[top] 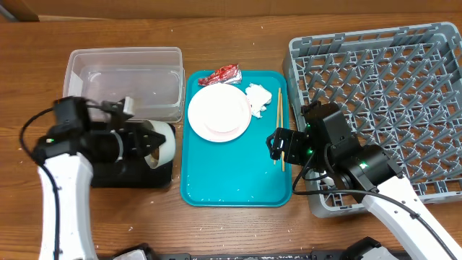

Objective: Sort waste into correct bins and load items into the dishwasher
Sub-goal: 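Tip the rice bowl over the black tray to dump scraps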

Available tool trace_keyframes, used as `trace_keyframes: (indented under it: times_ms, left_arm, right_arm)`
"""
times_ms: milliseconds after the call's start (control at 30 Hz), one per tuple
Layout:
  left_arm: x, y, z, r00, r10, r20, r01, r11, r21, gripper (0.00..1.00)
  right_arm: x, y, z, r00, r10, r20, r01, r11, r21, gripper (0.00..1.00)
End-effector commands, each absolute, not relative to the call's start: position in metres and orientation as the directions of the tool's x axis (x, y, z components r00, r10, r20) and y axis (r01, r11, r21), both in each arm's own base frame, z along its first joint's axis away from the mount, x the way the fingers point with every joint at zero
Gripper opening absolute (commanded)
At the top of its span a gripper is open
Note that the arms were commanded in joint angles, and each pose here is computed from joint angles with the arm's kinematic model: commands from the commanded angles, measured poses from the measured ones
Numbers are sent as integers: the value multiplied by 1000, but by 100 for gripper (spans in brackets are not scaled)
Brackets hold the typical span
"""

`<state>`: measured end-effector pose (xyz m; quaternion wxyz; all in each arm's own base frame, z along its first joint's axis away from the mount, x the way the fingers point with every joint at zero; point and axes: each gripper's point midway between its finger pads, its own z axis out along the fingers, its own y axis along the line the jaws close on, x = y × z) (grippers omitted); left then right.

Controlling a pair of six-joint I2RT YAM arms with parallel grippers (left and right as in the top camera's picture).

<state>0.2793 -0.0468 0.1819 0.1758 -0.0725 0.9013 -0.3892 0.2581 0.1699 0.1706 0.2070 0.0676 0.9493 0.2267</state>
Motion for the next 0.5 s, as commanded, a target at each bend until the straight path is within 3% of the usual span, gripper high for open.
trace_keyframes:
  times_ms: [0, 300, 467]
  left_arm:
    - [289, -44, 199, -880, -242, -409, 241, 514, -823, 4]
    - [304, -37, 193, -855, -365, -368, 297, 236, -925, 4]
    - [292, -39, 189, -854, -351, -384, 314, 241, -918, 4]
  right_arm:
    - [263, 170, 181, -891, 237, -386, 31, 883, 469, 95]
    - [261, 168, 180, -896, 235, -377, 37, 885, 464, 95]
    - [260, 168, 179, -896, 234, -376, 37, 886, 463, 95]
